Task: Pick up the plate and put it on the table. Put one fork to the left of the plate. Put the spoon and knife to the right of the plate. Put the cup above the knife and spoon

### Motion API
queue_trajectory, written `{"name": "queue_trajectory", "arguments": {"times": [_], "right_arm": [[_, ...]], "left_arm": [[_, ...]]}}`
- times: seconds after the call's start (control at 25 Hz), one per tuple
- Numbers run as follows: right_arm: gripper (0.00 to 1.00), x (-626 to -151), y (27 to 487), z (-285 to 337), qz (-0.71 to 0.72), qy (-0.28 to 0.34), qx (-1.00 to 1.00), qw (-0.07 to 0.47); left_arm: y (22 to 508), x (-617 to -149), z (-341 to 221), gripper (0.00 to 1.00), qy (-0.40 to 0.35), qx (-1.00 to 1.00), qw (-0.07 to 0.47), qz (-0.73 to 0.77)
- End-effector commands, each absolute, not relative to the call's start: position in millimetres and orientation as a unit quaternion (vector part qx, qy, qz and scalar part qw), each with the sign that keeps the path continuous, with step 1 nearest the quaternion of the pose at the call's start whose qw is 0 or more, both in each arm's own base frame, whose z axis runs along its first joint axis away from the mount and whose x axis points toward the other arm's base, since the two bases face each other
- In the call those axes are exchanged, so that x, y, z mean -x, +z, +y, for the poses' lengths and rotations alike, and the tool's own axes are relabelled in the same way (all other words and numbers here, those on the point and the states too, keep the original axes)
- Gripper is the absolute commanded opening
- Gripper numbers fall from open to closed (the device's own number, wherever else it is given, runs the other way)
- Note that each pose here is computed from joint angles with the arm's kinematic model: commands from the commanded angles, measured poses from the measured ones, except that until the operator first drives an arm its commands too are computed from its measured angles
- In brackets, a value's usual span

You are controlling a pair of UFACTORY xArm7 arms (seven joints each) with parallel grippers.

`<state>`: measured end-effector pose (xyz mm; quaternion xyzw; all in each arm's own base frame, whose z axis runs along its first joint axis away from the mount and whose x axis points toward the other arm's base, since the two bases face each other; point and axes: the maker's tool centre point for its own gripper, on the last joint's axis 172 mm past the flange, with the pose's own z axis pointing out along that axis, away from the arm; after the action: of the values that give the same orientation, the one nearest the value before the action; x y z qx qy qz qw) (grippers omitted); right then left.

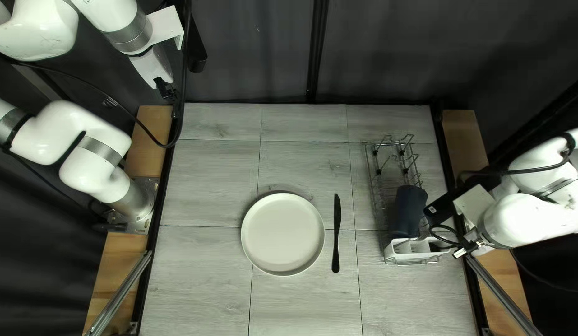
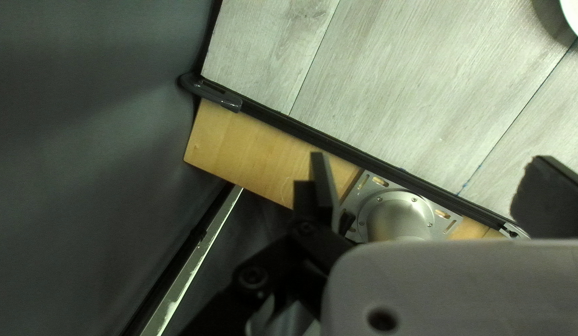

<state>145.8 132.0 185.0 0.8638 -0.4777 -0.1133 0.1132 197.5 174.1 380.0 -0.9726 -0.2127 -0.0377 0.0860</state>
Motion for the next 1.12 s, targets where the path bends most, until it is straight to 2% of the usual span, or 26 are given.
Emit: {"name": "queue_trajectory", "arguments": {"times": [0.04, 0.08, 0.4, 0.6, 0.84, 1.12], "right_arm": [[0.05, -141, 164, 130, -0.477, -0.118, -0.866, 0.093], [0.0, -141, 162, 131, -0.477, -0.119, -0.866, 0.091], [0.0, -151, 185, 139, -0.483, -0.111, -0.865, 0.081], [0.0, -161, 218, 145, -0.487, -0.103, -0.863, 0.088], [0.0, -181, 277, 149, -0.488, -0.083, -0.861, 0.116], [0.0, -198, 320, 146, -0.483, -0.062, -0.863, 0.138]], "left_arm": [[380, -197, 174, 1.0, -0.038, 0.973, 0.086, -0.213], [380, -197, 174, 1.0, -0.038, 0.973, 0.086, -0.213], [380, -197, 174, 1.0, -0.038, 0.973, 0.086, -0.213], [380, -197, 174, 1.0, -0.038, 0.973, 0.086, -0.213], [380, -197, 174, 1.0, -0.038, 0.973, 0.086, -0.213], [380, -197, 174, 1.0, -0.038, 0.973, 0.086, -0.213]]}}
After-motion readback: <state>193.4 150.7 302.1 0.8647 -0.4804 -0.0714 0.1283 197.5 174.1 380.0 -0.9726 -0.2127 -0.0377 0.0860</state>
